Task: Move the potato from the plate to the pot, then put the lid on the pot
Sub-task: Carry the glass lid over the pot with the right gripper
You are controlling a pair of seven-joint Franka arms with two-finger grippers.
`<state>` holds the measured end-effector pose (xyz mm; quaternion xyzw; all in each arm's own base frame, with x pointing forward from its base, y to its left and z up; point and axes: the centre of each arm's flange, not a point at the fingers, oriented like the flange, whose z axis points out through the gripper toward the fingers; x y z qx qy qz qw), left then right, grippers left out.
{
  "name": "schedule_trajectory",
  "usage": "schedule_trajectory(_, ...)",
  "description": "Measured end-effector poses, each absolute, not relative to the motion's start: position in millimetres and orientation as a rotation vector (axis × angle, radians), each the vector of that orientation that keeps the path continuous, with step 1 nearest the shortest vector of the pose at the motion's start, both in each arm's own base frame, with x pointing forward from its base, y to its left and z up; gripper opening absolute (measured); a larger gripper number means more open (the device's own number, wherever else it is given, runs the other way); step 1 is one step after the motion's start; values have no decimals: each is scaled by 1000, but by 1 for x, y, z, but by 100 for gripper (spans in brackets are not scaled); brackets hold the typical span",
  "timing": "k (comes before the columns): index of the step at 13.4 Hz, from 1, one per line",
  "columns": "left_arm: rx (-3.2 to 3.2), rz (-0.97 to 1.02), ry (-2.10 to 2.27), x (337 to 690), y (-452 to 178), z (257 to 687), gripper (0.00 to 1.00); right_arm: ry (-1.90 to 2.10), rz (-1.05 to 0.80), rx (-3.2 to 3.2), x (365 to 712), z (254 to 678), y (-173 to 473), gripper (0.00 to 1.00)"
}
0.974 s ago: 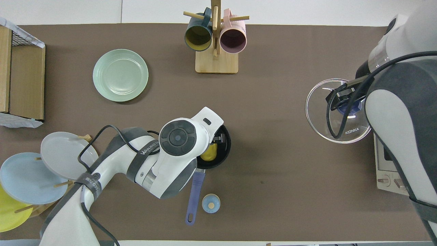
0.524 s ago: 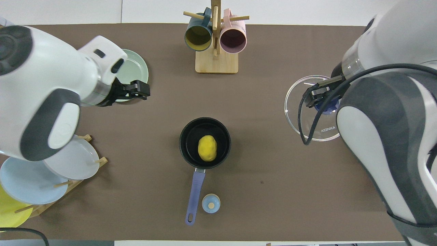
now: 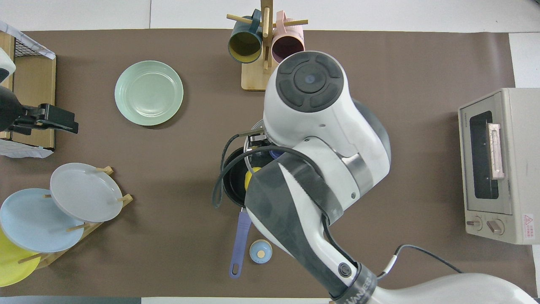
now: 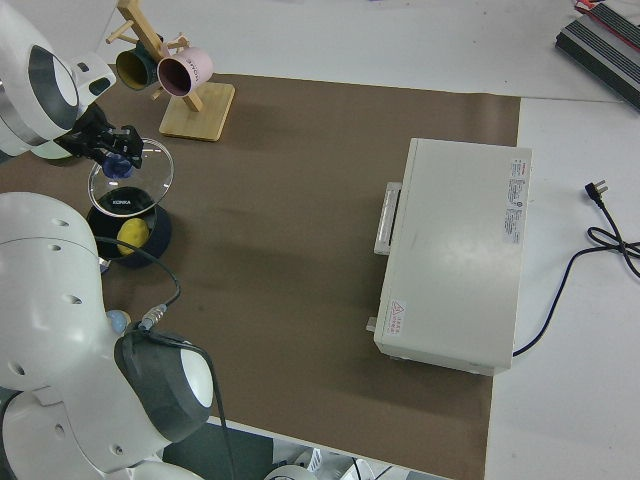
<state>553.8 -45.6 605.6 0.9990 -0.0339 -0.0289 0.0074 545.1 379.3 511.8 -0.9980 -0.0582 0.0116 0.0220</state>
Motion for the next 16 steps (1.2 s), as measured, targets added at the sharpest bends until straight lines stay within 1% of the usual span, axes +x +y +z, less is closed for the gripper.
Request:
schedule_trajectory(3,3133,-154,-121,546,-49,606,100,-151,25,-3093,533,486,414,66)
schedule_trajectory(5,3133,-153,-130,545,-52,607,100,-126,46,-3099,533,455,416,66)
schedule_trajectory(7,3134,-144,-134,542,-53,611,100,-123,60,-3105,528,437,417,66)
schedule_trajectory(11,3134,-100,-131,531,-52,629,100,-119,54,-3107,509,430,431,66)
schedule_trajectory(16,3135,-55,-121,534,-50,632,100,-129,31,-3104,494,416,432,66)
